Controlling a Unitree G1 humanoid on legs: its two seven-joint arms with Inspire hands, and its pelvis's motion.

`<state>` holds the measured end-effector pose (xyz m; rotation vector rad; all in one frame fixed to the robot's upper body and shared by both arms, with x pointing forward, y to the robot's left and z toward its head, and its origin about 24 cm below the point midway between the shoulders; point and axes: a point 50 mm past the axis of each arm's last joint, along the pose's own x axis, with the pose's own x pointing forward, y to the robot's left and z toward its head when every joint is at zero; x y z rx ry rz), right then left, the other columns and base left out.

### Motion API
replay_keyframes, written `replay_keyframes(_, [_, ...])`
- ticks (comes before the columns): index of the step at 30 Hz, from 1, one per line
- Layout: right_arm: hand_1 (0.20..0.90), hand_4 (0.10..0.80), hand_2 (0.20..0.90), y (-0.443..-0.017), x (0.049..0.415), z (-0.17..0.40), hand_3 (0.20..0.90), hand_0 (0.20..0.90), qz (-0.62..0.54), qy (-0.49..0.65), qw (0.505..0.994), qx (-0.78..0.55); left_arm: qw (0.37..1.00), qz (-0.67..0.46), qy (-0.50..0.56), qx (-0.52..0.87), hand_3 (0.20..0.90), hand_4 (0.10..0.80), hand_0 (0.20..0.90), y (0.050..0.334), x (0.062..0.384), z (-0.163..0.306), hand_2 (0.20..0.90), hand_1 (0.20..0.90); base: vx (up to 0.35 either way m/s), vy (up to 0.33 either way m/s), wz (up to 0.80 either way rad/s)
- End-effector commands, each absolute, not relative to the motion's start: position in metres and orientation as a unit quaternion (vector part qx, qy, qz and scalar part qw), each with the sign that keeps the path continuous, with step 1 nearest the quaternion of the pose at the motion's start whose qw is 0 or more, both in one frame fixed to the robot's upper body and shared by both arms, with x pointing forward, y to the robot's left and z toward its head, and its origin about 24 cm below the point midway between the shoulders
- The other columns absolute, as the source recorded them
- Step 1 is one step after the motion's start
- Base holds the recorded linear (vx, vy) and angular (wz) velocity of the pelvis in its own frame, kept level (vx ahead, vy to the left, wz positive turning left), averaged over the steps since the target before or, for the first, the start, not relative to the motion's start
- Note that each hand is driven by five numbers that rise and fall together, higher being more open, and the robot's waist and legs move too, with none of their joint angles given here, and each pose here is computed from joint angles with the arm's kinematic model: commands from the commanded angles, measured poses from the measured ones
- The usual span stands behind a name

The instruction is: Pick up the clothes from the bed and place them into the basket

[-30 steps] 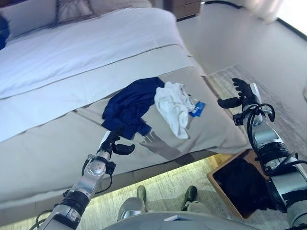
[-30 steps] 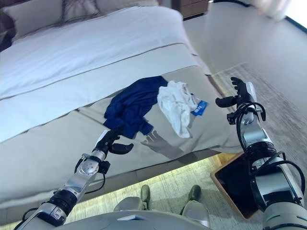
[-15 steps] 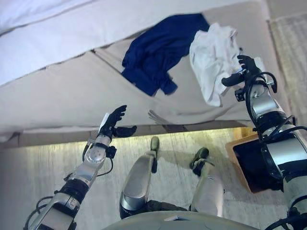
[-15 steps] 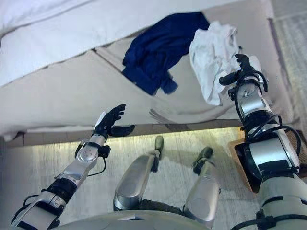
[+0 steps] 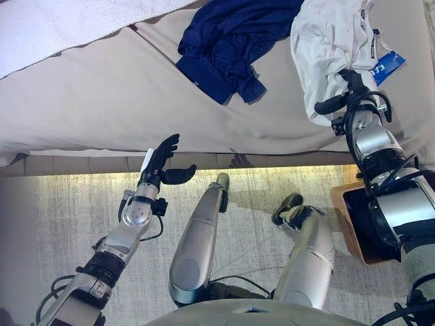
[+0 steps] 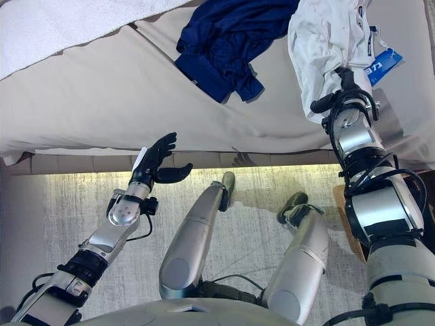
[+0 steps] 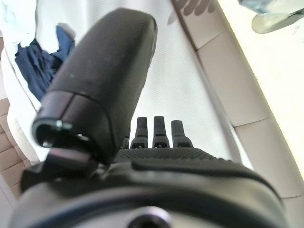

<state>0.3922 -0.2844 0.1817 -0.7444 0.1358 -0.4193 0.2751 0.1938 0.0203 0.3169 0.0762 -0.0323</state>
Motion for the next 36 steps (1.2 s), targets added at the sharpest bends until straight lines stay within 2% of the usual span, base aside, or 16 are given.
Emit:
replay_keyframes(1, [0.900,0.800,0.900,-0.267,0.401,0.218,0.900,0.900,-0.181,-0.008,0.914,-0.364,0.988,-0.003,-0.021,0.152,0.900,0.800,0.900,0.201,0.270,0.043,0.900,0.900,0.000,0.000,0.00])
replay_keyframes(2, [0.429,0.251,0.429,-0.266,0.401,0.220,0.351,0.429,-0.184,-0.015,0.914,-0.361,0.988,-0.001,-0.020,0.153,0.900,0.800,0.900,0.203,0.269,0.043,0.900,0.900,0.000,0.000,0.00])
replay_keyframes(3, [0.300,0.100,0.300,-0.266,0.401,0.220,0.200,0.300,-0.186,-0.018,0.914,-0.359,0.988,0.000,-0.019,0.153,0.900,0.800,0.900,0.203,0.269,0.042,0.900,0.900,0.000,0.000,0.00])
replay_keyframes(14, [0.300,0.100,0.300,-0.269,0.399,0.229,0.200,0.300,-0.198,-0.042,0.904,-0.376,0.987,-0.009,-0.023,0.159,0.900,0.800,0.900,0.202,0.268,0.038,0.900,0.900,0.016,0.016,-0.06])
replay_keyframes(36, [0.300,0.100,0.300,-0.316,0.375,0.243,0.200,0.300,-0.252,-0.065,0.890,-0.375,0.984,-0.008,0.027,0.177,0.900,0.800,0.900,0.207,0.264,0.020,0.900,0.900,0.033,0.003,-0.08])
